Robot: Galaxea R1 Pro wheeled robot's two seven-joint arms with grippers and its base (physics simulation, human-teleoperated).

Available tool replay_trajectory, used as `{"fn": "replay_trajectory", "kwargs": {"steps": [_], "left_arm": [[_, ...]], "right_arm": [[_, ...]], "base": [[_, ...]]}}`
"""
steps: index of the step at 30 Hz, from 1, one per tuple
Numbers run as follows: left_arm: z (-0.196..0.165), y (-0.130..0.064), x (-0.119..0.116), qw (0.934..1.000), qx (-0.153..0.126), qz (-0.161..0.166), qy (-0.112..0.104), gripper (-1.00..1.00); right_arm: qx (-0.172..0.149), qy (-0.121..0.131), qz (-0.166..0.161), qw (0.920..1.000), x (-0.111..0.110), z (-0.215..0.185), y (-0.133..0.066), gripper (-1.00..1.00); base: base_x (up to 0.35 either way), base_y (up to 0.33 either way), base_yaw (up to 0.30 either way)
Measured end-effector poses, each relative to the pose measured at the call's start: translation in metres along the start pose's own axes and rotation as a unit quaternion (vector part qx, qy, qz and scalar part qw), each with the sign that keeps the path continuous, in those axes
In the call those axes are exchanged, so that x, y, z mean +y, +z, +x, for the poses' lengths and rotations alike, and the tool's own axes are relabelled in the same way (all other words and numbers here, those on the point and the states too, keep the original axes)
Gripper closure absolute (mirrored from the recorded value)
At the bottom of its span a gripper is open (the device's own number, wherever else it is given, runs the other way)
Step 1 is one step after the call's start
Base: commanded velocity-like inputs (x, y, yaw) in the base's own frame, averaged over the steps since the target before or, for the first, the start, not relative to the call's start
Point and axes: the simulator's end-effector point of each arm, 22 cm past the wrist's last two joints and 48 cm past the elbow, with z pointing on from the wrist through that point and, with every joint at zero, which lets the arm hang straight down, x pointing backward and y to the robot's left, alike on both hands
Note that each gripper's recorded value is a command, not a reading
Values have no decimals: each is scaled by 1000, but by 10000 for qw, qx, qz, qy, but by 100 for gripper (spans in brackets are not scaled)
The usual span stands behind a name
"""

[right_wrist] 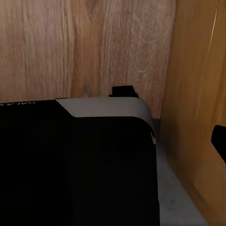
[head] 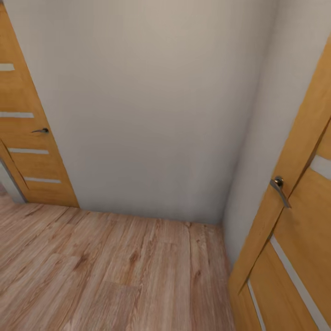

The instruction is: Move the two storage containers from the living room to the garage. In the garage, place one container on the floor and stack the other container on top of it (either order is fine).

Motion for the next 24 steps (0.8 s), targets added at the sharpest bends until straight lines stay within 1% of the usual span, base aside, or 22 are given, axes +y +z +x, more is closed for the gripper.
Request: {"fn": "replay_trajectory", "kwargs": {"steps": [24], "left_arm": [[0, 0, 3, 10000, 2, -26, -7, -100]], "right_arm": [[-5, -2, -2, 10000, 0, 0, 0, -100]], "base": [[312, 0, 3]]}}
